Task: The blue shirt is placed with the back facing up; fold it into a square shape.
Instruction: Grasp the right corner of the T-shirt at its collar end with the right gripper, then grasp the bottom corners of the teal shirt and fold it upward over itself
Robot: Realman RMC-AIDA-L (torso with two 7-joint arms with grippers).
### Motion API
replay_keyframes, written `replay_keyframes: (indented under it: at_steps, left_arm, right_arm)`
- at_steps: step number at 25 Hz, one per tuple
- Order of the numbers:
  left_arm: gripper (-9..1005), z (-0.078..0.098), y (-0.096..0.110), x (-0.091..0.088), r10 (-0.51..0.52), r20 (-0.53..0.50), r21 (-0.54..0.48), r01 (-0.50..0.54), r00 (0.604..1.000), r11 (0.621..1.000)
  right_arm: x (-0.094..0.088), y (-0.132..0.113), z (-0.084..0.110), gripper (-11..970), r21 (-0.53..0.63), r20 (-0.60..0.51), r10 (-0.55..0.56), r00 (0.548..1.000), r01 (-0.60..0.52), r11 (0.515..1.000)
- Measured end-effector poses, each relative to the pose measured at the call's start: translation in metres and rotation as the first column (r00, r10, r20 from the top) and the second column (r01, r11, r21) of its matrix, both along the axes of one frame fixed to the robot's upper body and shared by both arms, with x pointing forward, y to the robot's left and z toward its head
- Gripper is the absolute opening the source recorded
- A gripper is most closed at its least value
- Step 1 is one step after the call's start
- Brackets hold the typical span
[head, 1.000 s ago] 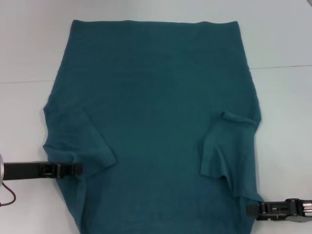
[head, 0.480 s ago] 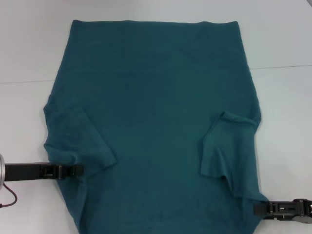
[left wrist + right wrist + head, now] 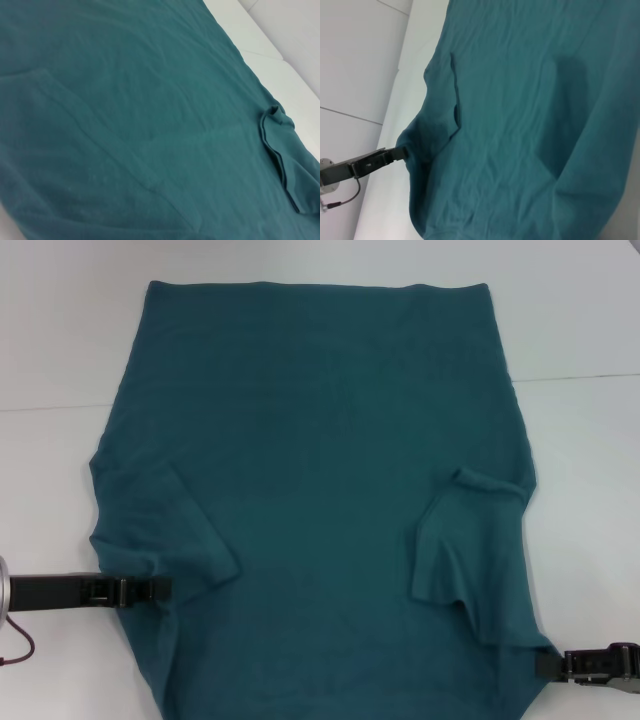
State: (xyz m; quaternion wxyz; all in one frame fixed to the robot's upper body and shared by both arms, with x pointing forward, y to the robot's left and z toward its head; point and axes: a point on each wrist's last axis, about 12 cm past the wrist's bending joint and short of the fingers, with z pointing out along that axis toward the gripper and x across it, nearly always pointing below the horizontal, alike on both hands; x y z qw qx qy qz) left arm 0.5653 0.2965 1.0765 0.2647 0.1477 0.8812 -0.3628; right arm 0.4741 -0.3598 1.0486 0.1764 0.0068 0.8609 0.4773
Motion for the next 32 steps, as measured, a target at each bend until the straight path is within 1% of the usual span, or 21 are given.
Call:
replay_keyframes:
  at_steps: [4, 10, 15, 21, 26, 32]
  left_arm:
    - [17, 0.001, 0.000, 0.001, -0.001, 0.003, 0.001, 0.001, 1.000, 1.000]
    - [17, 0.001, 0.000, 0.002, 0.000, 0.002, 0.001, 0.000, 1.000, 1.000]
    - [16, 0.001, 0.001, 0.000, 0.004, -0.003, -0.001, -0.004, 1.000, 1.000]
    - [16, -0.001, 0.003, -0.005, 0.011, -0.025, -0.017, -0.012, 1.000, 1.000]
    - [16, -0.003, 0.009, -0.015, 0.015, -0.048, -0.053, -0.018, 0.999, 0.998]
    - [16, -0.006, 0.026, -0.035, 0.057, -0.061, -0.089, -0.062, 0.997, 0.994]
  right_arm:
    - [0.000, -0.002, 0.000, 339, -0.007, -0.002, -0.007, 1.000, 0.007, 1.000]
    - [-0.005, -0.007, -0.003, 108, -0.018, -0.009, -0.032, 0.999, 0.032, 0.999]
    - [-0.013, -0.021, -0.004, 35, -0.023, 0.016, -0.088, 0.996, 0.088, 0.996]
    - [-0.018, -0.035, -0.003, 36, -0.035, 0.086, -0.151, 0.985, 0.154, 0.987]
    - [-0.017, -0.041, -0.001, 36, -0.042, 0.137, -0.178, 0.975, 0.185, 0.982]
    - [-0.016, -0.051, 0.003, 35, -0.057, 0.165, -0.207, 0.964, 0.219, 0.974]
